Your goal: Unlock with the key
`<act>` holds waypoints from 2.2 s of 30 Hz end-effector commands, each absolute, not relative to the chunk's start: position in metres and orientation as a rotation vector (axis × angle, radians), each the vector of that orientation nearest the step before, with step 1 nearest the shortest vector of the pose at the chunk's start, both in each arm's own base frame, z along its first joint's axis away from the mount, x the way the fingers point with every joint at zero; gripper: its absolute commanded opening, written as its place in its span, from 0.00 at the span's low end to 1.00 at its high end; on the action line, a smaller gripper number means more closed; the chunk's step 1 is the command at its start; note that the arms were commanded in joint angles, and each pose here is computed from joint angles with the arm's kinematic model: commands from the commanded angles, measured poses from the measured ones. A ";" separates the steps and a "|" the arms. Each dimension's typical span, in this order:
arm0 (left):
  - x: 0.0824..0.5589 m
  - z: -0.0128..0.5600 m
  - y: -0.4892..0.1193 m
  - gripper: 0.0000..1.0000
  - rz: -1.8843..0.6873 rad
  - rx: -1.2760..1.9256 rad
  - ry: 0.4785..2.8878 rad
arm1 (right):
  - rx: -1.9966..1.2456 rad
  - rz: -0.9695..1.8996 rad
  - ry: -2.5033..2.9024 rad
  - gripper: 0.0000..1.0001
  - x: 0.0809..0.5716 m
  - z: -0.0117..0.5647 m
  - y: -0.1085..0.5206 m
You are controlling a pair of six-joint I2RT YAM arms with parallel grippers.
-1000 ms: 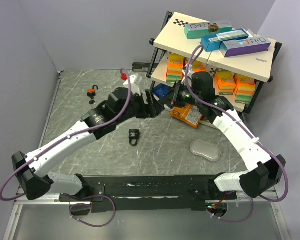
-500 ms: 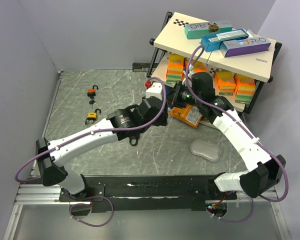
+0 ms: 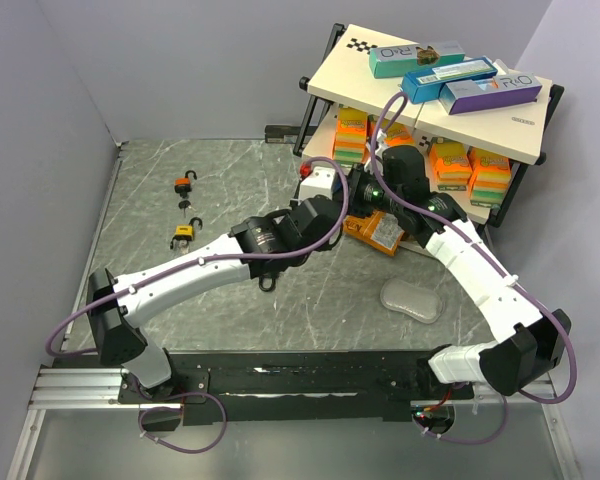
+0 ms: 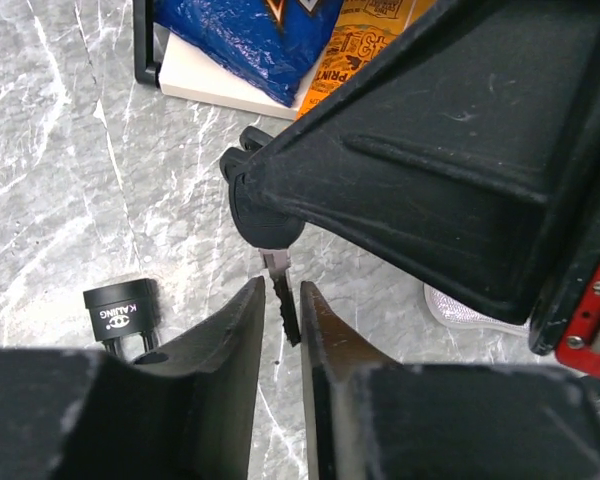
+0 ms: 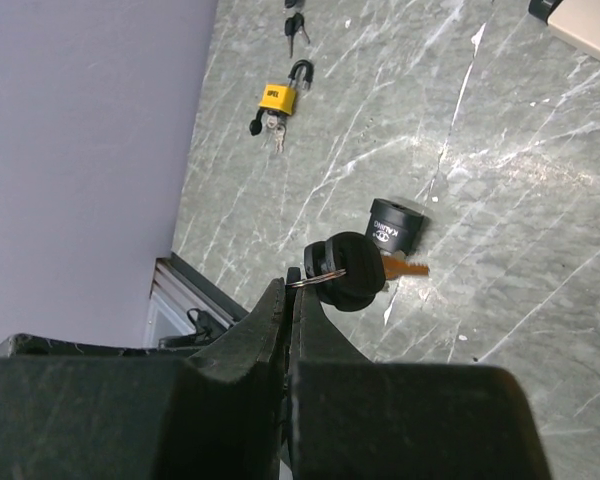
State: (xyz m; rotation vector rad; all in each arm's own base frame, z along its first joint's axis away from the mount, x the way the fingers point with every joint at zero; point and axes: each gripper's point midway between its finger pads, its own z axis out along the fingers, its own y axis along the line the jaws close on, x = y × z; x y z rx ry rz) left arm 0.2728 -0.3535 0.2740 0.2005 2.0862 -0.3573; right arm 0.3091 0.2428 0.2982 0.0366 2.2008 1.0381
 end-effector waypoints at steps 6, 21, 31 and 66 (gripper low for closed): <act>0.274 0.283 -0.355 0.01 -0.369 0.226 2.045 | 0.050 1.017 2.206 0.00 0.306 0.296 0.237; 0.262 0.244 -0.332 0.01 -0.782 0.353 2.198 | -0.074 1.131 2.246 0.56 0.299 0.271 0.225; 0.207 0.252 -0.309 0.01 -1.328 0.615 2.149 | -0.650 1.280 2.065 0.71 0.256 0.272 0.235; 0.190 0.263 -0.306 0.01 -1.574 0.720 2.134 | -0.944 1.686 1.983 0.27 0.207 0.283 0.283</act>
